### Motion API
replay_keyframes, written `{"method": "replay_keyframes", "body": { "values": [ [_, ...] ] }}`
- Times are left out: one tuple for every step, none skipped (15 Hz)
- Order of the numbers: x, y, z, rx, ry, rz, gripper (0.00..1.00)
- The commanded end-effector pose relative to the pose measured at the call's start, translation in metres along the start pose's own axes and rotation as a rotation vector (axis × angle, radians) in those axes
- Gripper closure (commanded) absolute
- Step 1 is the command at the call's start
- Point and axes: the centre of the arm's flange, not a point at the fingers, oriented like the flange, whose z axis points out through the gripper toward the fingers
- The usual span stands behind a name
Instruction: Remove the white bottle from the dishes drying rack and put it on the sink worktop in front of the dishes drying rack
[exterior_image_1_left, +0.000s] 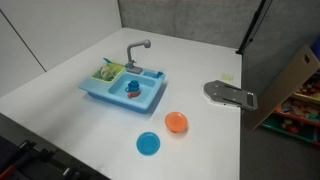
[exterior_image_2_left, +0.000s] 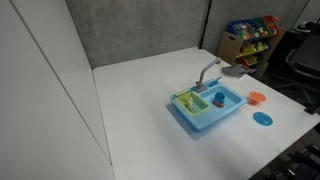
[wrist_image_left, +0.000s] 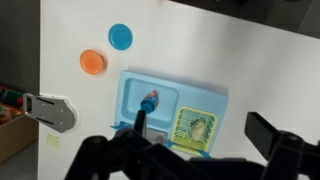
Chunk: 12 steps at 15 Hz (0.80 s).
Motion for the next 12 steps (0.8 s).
{"method": "replay_keyframes", "body": {
  "values": [
    [0.000,0.000,0.000,0.000,0.001,0.000,0.00],
    [0.000,0.000,-0.001,0.000,0.002,0.000,0.00],
    [0.000,0.000,-0.001,0.000,0.002,0.000,0.00],
    [0.000,0.000,-0.001,0.000,0.002,0.000,0.00],
    [0.006,0.001,0.000,0.000,-0.009,0.011,0.00],
    [0.014,0.001,0.002,0.007,-0.013,0.013,0.00],
    [0.019,0.001,0.003,0.009,-0.015,0.017,0.00],
    [0.026,0.000,0.006,0.012,-0.022,0.018,0.00],
    [0.033,0.000,0.009,0.015,-0.024,0.020,0.00],
    [0.041,-0.001,0.013,0.021,-0.028,0.023,0.00],
    [0.050,-0.001,0.017,0.032,-0.030,0.023,0.00],
    [0.059,-0.002,0.021,0.041,-0.029,0.024,0.00]
  ]
}}
